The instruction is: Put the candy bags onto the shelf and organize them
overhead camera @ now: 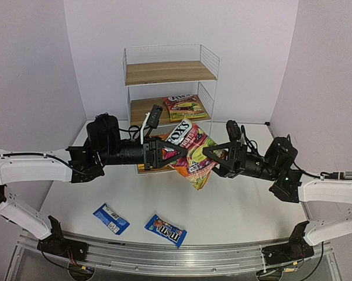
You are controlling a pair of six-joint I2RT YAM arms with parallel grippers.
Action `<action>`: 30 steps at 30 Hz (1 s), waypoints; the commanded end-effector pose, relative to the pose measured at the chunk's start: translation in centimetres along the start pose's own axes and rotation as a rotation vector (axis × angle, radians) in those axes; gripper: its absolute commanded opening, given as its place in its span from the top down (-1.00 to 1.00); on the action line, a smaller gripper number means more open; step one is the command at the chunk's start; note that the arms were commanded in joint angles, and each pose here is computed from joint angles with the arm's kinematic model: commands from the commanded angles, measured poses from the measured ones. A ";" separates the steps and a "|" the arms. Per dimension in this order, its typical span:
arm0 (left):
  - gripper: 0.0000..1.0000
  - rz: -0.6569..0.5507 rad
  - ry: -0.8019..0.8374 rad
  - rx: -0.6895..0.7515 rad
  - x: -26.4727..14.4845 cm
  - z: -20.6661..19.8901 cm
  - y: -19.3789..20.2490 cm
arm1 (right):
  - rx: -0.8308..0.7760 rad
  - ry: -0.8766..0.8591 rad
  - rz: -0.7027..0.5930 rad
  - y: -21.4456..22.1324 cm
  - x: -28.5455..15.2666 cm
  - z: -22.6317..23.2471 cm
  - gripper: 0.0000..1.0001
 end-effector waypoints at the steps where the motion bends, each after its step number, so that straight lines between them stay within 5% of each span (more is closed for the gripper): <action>1: 1.00 -0.041 0.061 0.051 -0.3 -2.5 -2.3 | -0.058 -0.106 -0.014 -1.2 0.8 2.7 -0.20; 12: 0.88 -0.045 -0.034 -0.007 0.0 -1.6 -3.0 | -0.028 -0.139 0.045 -0.3 1.2 3.0 0.69; 17: 0.14 -0.059 -0.108 -0.034 -0.6 -1.3 -3.4 | -0.009 -0.125 0.027 -0.5 1.3 2.7 0.94; 21: -0.90 -0.099 -0.247 -0.080 -3.0 -0.8 -3.6 | 0.007 -0.080 -0.039 -1.5 1.5 2.2 1.00; 30: -0.99 -0.337 -0.875 -0.320 -15.7 1.5 -2.9 | -0.010 0.041 -0.193 -4.7 3.5 0.7 1.00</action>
Point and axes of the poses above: each gripper's point midway between its finger pads, its own x axis out along the fingers, its own z axis along the line the jaws close on, y = z × x, the point moved 5 cm from there along -x, back along the fingers, and after that the axes turned 8 degrees about -x, right-handed, at the moved point
